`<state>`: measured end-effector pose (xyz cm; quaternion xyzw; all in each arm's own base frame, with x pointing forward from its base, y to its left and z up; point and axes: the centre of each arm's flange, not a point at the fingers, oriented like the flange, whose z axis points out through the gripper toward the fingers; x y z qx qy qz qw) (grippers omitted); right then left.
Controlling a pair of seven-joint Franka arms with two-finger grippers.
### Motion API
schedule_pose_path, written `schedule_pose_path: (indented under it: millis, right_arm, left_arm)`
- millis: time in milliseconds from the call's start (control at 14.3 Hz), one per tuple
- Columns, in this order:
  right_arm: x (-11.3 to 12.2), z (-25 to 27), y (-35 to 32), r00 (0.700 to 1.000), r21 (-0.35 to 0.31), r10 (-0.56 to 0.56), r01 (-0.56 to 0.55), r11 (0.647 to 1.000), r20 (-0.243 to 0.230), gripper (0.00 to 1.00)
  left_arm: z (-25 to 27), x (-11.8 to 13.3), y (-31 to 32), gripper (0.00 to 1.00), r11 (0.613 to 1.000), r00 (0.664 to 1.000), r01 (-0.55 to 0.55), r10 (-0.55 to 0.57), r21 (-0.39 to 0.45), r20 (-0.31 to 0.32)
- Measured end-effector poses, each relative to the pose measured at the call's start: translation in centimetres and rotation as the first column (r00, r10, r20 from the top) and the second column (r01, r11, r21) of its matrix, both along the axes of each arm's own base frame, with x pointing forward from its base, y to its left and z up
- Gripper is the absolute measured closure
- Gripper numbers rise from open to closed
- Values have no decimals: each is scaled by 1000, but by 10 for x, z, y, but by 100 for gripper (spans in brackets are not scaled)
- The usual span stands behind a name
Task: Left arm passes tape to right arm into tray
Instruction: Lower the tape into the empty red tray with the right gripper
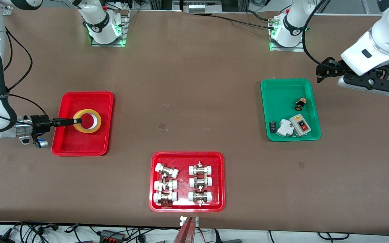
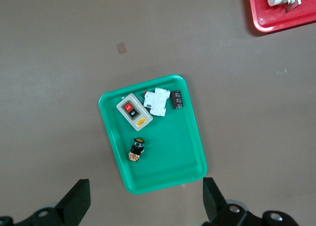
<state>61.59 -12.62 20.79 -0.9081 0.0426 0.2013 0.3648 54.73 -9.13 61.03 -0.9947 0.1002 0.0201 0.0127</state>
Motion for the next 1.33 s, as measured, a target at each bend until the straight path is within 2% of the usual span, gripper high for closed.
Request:
schedule_pose_path:
  millis: [209, 419, 558, 698, 907, 1047, 1326]
  right_arm:
    - [-3, -5, -8, 1000, 18, 12, -12, 1000, 21, 46]
    - [-4, -11, -6, 1000, 33, 17, -17, 999, 23, 45]
    - [-5, -21, -4, 1000, 57, 4, -4, 998, 15, 31]
    - [-7, -30, -5, 1000, 76, -6, 5, 997, 13, 28]
    - [-7, -31, -6, 999, 92, 8, -11, 996, 38, 1]
    - [-4, -32, -6, 996, 74, 40, -45, 996, 77, 0]
    - [5, -31, -2, 981, -48, 144, -139, 989, 133, 0]
  left_arm:
    - [0, 9, 15, 0, 999, 999, -31, 32, -7, 36]
    - [-1, 12, 38, 0, 997, 997, -71, 71, -6, 30]
    - [-2, 10, 40, 0, 997, 997, -80, 80, -3, 13]
    - [-2, 10, 42, 0, 994, 994, -109, 109, -2, 14]
    - [-2, 12, 57, 0, 989, 989, -147, 147, -2, 16]
    - [-3, 14, 64, 0, 987, 986, -162, 163, -19, 21]
    - [-4, 17, 82, 0, 979, 979, -201, 202, -43, 23]
